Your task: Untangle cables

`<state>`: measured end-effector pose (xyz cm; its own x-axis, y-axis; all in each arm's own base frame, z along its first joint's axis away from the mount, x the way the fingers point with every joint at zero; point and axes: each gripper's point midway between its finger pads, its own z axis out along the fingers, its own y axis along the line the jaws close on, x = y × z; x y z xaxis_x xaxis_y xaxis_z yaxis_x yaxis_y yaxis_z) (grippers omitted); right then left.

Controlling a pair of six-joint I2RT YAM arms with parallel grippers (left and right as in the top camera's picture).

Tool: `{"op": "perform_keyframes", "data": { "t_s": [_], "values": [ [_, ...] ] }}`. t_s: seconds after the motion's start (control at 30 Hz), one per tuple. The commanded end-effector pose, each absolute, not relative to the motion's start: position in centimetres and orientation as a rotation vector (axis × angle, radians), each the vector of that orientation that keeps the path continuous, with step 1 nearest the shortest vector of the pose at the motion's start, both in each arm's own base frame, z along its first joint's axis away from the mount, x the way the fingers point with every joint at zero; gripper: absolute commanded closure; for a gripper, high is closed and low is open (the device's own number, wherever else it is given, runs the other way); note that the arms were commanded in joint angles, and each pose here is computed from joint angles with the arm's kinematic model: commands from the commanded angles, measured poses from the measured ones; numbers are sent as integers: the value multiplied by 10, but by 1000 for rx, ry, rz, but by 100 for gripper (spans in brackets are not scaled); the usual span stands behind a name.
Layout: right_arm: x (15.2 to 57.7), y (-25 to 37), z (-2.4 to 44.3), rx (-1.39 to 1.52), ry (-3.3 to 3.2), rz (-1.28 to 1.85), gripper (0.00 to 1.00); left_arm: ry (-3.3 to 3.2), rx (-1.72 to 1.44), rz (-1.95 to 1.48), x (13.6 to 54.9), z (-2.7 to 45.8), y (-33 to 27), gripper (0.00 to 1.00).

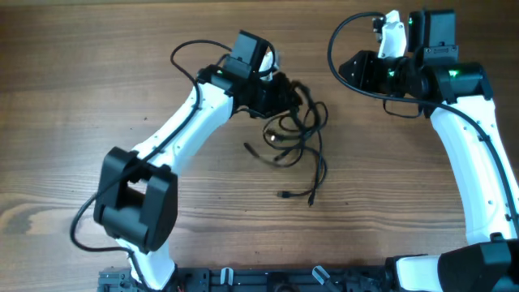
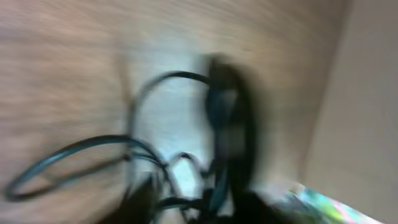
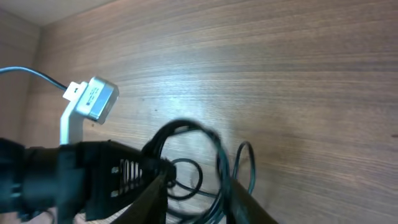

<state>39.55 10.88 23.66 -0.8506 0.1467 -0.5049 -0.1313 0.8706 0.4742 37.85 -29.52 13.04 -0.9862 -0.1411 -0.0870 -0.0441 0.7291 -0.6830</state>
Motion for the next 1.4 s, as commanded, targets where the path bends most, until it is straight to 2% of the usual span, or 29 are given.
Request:
{"op": "perform_keyframes", "data": {
  "t_s": [0.0,0.37,0.57,0.83,0.97,1.0,1.1,1.37],
  "values": [
    [400,101,231,53,2513,613,66,2743,4,-845,396,114,-275,0],
    [400,93,227,75,2529,555,61,2716,90,-459,405,110,-232,0],
    [399,93,226,72,2533,555,58,2574,430,-489,394,152,-248,0],
    [398,93,225,45,2538,546,56,2539,487,-439,411,133,-254,1],
    [398,93,220,48,2549,546,53,2454,739,-342,422,117,-257,17],
    [398,93,219,48,2553,545,53,2452,780,-285,425,109,-252,15],
    [399,93,214,49,2566,545,53,2489,802,-102,433,86,-230,0],
    [402,94,200,57,2600,545,52,2559,815,-55,441,49,-209,0]
  ]
}}
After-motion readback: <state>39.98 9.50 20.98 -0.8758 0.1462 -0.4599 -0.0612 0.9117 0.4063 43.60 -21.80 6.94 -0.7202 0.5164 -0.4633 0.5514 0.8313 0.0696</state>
